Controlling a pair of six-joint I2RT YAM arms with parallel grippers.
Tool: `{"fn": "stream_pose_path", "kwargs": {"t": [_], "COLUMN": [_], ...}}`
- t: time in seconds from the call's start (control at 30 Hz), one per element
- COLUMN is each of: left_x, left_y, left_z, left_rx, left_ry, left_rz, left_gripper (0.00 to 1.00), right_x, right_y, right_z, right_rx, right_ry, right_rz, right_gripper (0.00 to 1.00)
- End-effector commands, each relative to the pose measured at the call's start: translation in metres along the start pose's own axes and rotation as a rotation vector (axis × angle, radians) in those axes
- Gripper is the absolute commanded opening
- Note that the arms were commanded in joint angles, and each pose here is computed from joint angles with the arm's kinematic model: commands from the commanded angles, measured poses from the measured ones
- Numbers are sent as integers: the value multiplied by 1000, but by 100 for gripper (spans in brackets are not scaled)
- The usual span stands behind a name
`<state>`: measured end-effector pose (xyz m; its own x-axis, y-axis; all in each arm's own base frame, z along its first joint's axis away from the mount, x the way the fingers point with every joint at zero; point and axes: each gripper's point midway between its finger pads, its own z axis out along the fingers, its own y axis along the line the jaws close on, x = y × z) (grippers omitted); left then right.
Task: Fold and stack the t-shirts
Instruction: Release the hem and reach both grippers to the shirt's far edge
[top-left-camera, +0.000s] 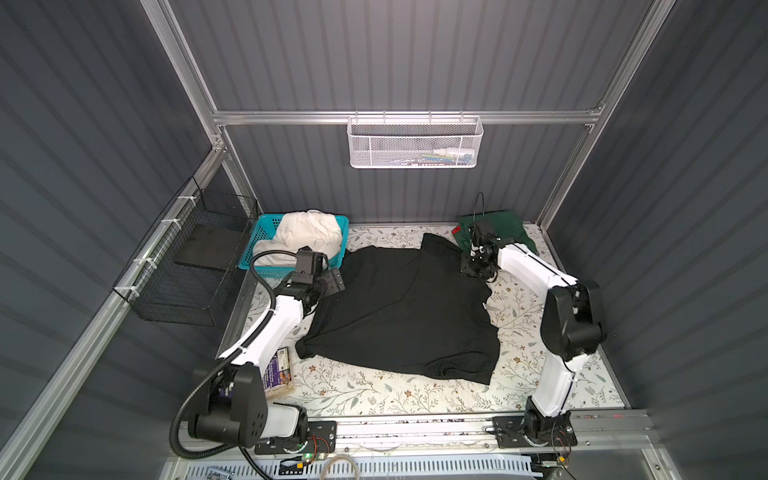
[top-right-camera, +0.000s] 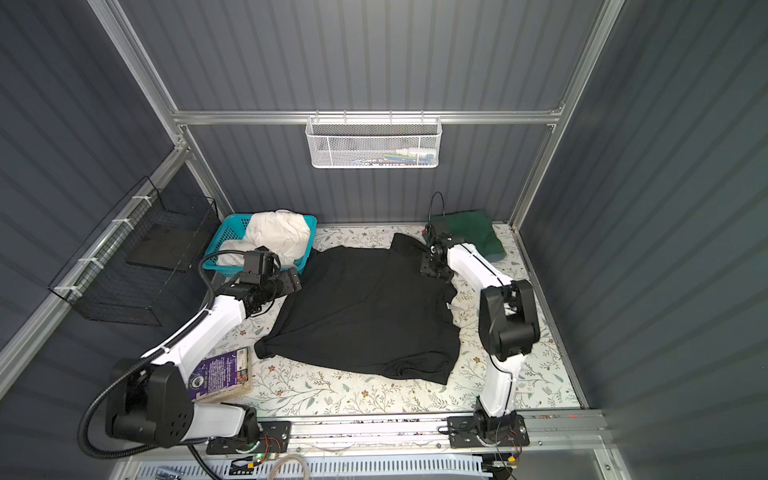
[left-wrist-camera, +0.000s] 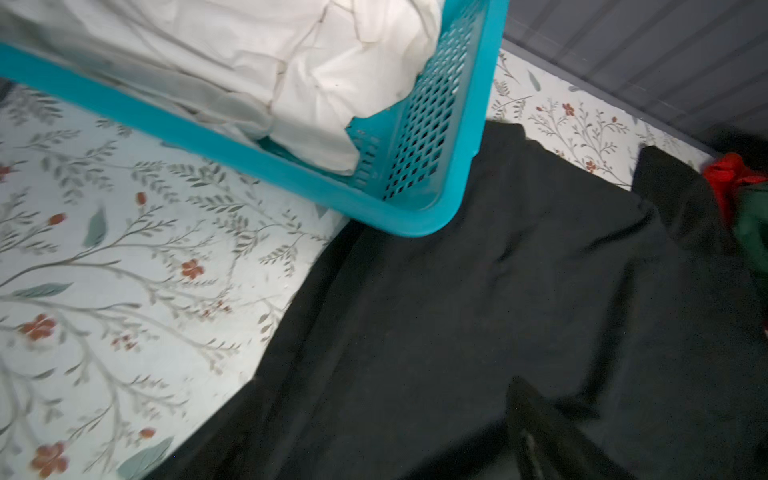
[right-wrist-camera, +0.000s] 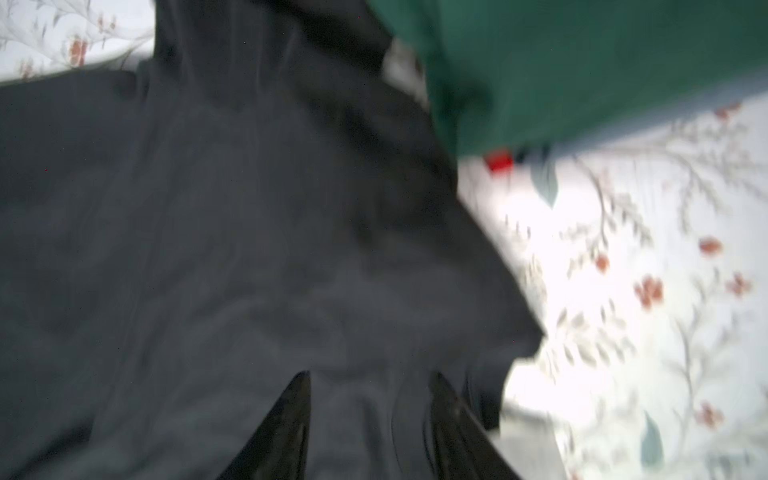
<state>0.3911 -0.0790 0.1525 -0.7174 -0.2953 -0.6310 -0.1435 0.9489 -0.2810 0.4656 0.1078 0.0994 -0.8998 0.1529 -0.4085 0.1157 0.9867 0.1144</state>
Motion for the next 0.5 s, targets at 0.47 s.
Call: {"fn": "stream_pose_path", "kwargs": {"t": [0.47], "left_x": [-25], "left_y": [-44], "left_z": [35], "left_rx": [94], "left_ry": [6], "left_rz": [101], "left_gripper": [90], "right_x": [-80], "right_y": [-9], "right_z": [71], "right_rx": [32], "right_ry": [-42], "right_rz": [-92], "right_gripper": [45]}}
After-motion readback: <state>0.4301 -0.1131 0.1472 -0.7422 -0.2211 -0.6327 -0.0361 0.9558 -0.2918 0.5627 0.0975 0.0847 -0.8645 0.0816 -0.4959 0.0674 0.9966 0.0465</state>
